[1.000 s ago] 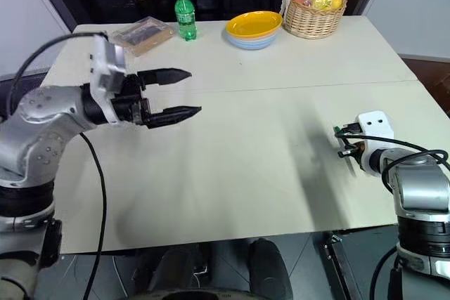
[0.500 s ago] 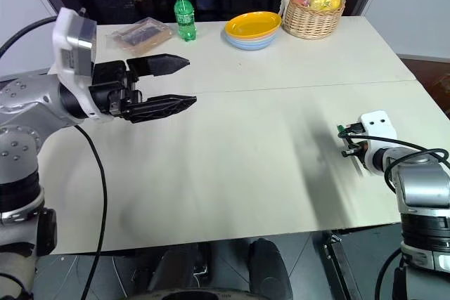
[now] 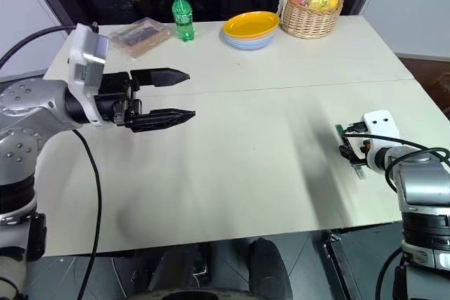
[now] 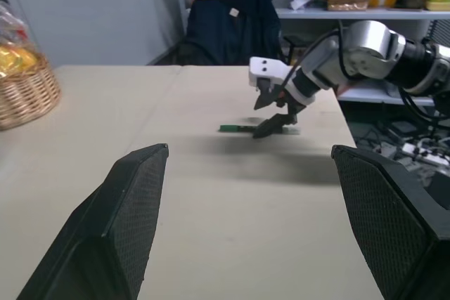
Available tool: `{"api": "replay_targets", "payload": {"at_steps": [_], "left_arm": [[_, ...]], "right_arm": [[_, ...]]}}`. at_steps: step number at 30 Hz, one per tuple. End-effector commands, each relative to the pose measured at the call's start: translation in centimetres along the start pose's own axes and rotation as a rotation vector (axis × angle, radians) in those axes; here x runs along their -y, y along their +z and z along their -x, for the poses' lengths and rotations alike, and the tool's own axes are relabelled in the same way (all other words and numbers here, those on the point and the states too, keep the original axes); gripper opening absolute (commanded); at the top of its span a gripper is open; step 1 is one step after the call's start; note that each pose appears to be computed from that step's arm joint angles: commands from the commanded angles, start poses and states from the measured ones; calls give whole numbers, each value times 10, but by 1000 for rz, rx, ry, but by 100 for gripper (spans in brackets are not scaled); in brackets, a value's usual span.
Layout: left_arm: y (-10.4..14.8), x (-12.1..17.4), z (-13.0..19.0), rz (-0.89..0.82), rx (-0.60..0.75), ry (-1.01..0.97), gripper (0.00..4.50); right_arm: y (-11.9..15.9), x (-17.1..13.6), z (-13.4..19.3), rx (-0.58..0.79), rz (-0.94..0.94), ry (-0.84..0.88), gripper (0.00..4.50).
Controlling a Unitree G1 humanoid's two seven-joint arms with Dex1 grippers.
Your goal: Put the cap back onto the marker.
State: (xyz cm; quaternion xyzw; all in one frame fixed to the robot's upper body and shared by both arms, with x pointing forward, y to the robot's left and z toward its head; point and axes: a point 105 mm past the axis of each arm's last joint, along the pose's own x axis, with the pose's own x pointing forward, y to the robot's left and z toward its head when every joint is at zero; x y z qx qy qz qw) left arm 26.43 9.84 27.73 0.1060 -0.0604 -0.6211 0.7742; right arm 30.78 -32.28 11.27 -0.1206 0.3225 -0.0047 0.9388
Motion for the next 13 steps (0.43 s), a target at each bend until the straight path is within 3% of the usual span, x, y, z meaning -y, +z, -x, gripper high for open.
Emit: {"api": "replay_targets", "payload": {"at_steps": [1, 13], "left_arm": [[-2, -3, 3, -20, -10, -4, 388], [-25, -13, -4, 1, -24, -95, 388]], "right_arm": [[21, 0, 20, 68, 17, 25, 446], [41, -9, 82, 138, 94, 93, 446]]}}
